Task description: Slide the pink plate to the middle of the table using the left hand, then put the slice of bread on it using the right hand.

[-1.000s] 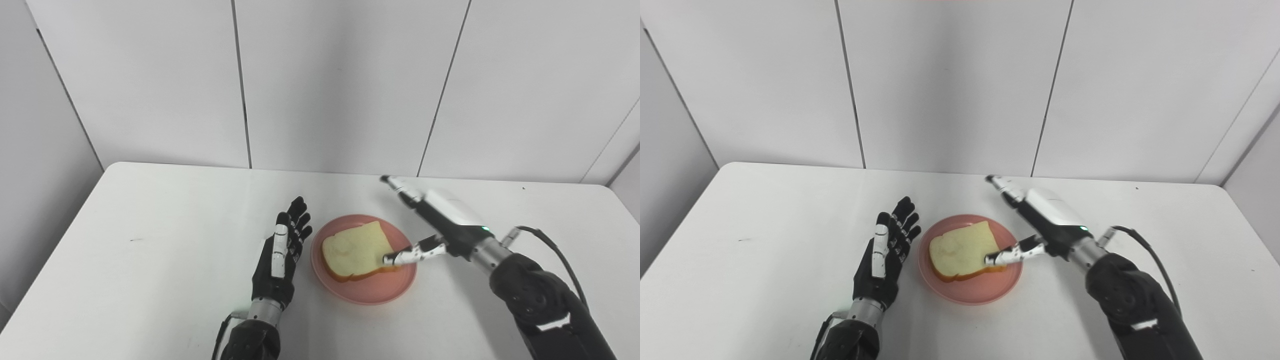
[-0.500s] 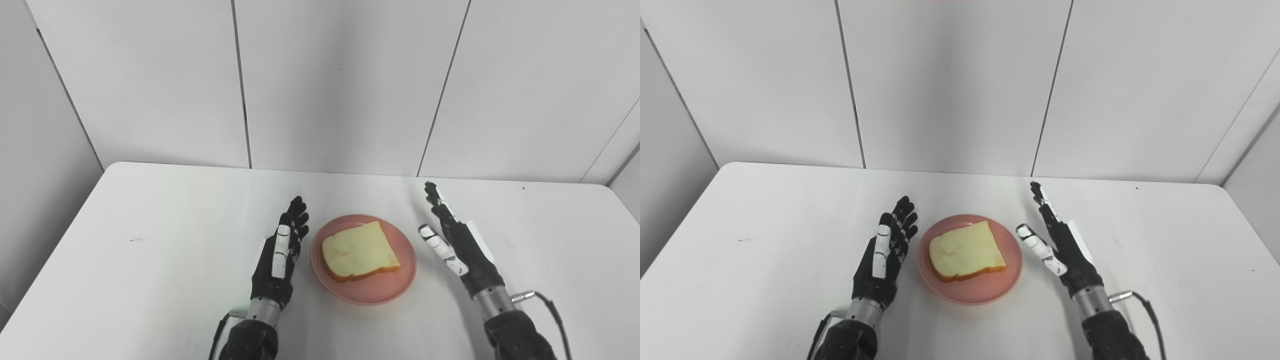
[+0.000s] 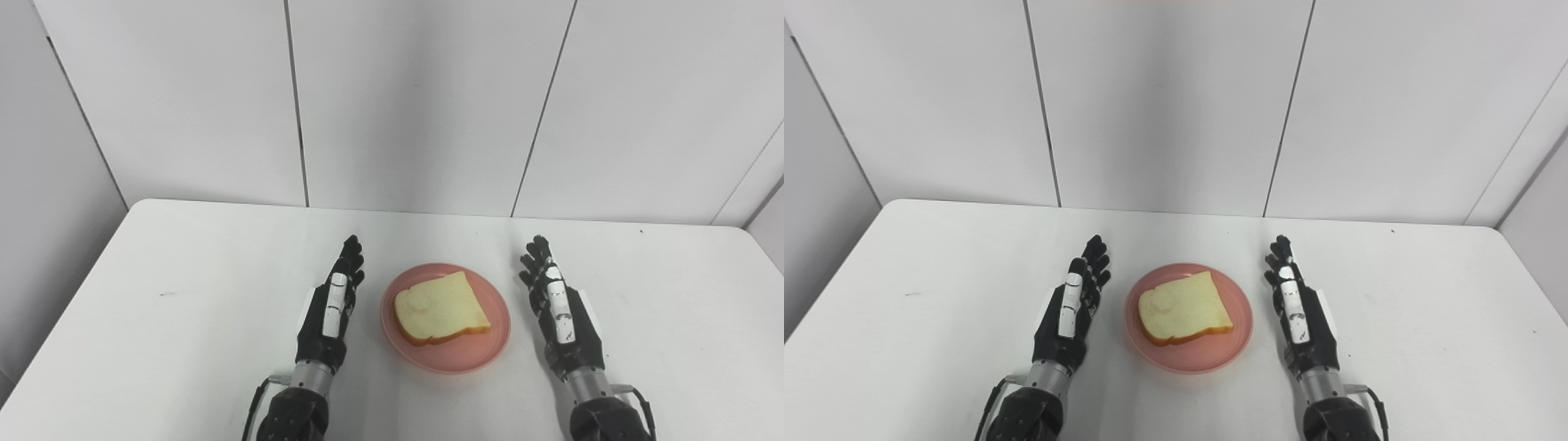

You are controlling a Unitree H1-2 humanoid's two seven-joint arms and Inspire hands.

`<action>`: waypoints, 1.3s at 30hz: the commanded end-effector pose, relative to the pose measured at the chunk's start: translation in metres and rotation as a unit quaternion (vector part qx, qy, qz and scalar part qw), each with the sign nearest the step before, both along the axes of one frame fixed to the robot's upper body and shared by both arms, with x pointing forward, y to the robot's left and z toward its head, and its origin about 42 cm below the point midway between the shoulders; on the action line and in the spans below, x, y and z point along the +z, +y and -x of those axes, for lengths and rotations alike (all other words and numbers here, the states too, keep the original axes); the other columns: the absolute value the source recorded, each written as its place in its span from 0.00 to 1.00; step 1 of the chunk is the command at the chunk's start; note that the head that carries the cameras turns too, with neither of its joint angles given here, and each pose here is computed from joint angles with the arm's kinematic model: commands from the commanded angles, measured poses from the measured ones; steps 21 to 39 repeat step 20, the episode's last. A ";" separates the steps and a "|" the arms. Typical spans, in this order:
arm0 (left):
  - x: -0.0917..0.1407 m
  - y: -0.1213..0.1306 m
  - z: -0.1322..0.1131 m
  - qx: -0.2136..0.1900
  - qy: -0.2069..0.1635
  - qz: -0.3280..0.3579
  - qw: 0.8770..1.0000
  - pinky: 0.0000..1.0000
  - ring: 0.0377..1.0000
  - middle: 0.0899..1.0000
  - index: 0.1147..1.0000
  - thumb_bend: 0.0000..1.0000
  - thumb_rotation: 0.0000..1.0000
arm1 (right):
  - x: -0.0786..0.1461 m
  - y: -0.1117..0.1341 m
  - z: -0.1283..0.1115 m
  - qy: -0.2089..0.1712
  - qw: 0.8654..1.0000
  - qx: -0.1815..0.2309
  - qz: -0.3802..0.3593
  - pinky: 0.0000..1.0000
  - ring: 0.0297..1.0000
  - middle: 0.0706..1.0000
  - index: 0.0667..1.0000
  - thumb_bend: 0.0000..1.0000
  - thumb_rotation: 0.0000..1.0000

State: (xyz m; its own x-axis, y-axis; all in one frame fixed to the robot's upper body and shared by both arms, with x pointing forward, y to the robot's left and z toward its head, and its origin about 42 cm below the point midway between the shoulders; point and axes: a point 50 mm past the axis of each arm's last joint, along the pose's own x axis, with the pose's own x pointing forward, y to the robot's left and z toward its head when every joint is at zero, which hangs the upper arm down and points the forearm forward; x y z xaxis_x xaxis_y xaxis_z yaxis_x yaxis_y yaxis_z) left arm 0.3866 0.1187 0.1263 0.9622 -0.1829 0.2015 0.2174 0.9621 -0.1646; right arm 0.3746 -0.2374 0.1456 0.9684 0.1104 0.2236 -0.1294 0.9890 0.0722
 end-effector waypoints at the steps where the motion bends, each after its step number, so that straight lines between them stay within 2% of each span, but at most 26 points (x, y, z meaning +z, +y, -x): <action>1: -0.005 0.010 0.002 0.001 -0.003 -0.003 1.000 1.00 1.00 1.00 0.98 0.69 1.00 | 0.014 0.006 -0.004 -0.029 1.000 0.001 -0.003 1.00 1.00 1.00 1.00 0.65 0.94; 12: -0.005 0.010 0.004 0.002 -0.002 -0.010 1.000 1.00 1.00 1.00 1.00 0.72 1.00 | 0.001 0.004 -0.009 -0.001 1.000 -0.012 -0.007 1.00 1.00 1.00 1.00 0.63 0.94; 20: -0.007 -0.001 0.009 -0.001 0.027 0.000 1.000 1.00 1.00 1.00 1.00 0.68 1.00 | 0.000 -0.003 -0.010 -0.003 1.000 -0.010 -0.008 1.00 1.00 1.00 1.00 0.64 0.91; 39: -0.007 -0.001 0.009 -0.001 0.027 0.000 1.000 1.00 1.00 1.00 1.00 0.68 1.00 | 0.000 -0.003 -0.010 -0.003 1.000 -0.010 -0.008 1.00 1.00 1.00 1.00 0.64 0.91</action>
